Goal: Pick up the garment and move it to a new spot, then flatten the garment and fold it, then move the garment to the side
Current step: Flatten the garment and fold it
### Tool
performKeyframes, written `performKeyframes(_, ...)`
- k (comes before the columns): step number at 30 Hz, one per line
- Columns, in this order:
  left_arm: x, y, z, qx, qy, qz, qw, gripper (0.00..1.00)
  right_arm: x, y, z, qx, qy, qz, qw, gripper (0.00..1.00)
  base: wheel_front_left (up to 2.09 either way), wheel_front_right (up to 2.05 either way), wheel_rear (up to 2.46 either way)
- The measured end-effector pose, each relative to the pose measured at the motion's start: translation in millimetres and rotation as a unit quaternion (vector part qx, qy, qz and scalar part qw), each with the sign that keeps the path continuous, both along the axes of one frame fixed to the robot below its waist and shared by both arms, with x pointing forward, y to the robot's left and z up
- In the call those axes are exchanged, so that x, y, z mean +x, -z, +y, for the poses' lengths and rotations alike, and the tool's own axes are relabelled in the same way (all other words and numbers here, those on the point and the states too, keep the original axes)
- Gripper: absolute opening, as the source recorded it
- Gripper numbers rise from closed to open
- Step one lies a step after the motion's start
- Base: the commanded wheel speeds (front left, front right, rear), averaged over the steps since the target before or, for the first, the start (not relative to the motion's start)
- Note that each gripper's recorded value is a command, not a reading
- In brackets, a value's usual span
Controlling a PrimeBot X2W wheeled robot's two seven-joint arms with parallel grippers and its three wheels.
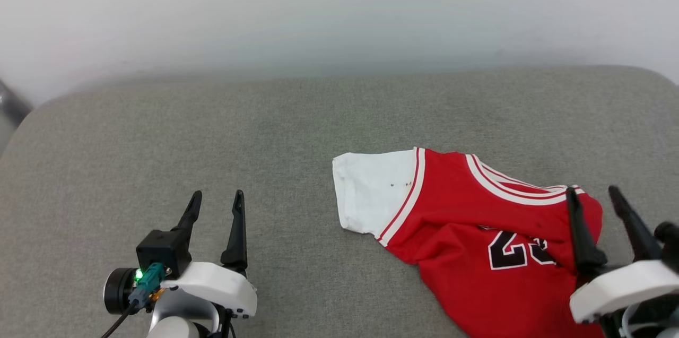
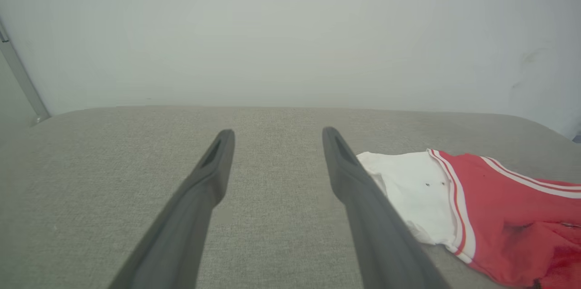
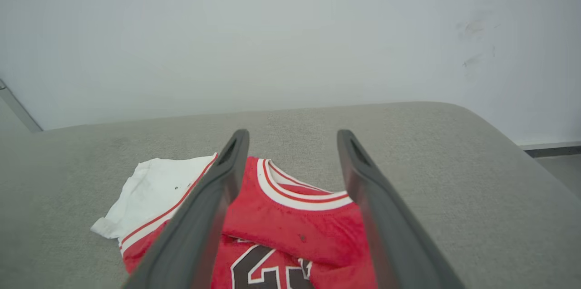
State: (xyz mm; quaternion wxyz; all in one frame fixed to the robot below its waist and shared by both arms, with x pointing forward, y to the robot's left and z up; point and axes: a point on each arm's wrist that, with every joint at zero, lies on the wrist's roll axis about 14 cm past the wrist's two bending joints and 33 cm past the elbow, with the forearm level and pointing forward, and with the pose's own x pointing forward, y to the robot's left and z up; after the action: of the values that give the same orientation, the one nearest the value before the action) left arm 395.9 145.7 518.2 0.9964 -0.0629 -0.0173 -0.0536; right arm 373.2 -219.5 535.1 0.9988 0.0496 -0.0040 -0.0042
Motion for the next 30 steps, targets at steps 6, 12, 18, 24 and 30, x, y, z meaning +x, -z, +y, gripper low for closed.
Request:
performKeyframes(6, -3, 0, -5, 0.006, 0.011, 0.008, 1.0, 1.0, -24, 2, 12, -0.002, -0.009, 0.006, 1.0, 1.0, 0.0, 0.0, 0.0)
performKeyframes(12, 12, -8, -30, 0.01, 0.056, 0.01, 0.998, 1.0, -35, -3, 16, -0.012, -0.009, 0.005, 1.0, 1.0, 0.0, 0.0, 0.0)
performKeyframes(18, 58, -26, -66, 0.028, 0.125, 0.008, 0.992, 1.0, -30, 0, 20, -0.012, -0.012, 0.013, 1.0, 1.0, 0.0, 0.0, 0.0)
performKeyframes(24, 111, -14, -92, 0.058, 0.186, 0.077, 0.978, 1.0, -13, 1, 23, -0.008, -0.015, 0.013, 1.0, 1.0, 0.0, 0.0, 0.0)
performKeyframes(30, 137, 41, -113, 0.1, 0.246, 0.23, 0.936, 1.0, -10, 20, 13, -0.001, 0.002, 0.04, 0.999, 1.0, 0.0, 0.0, 0.0)
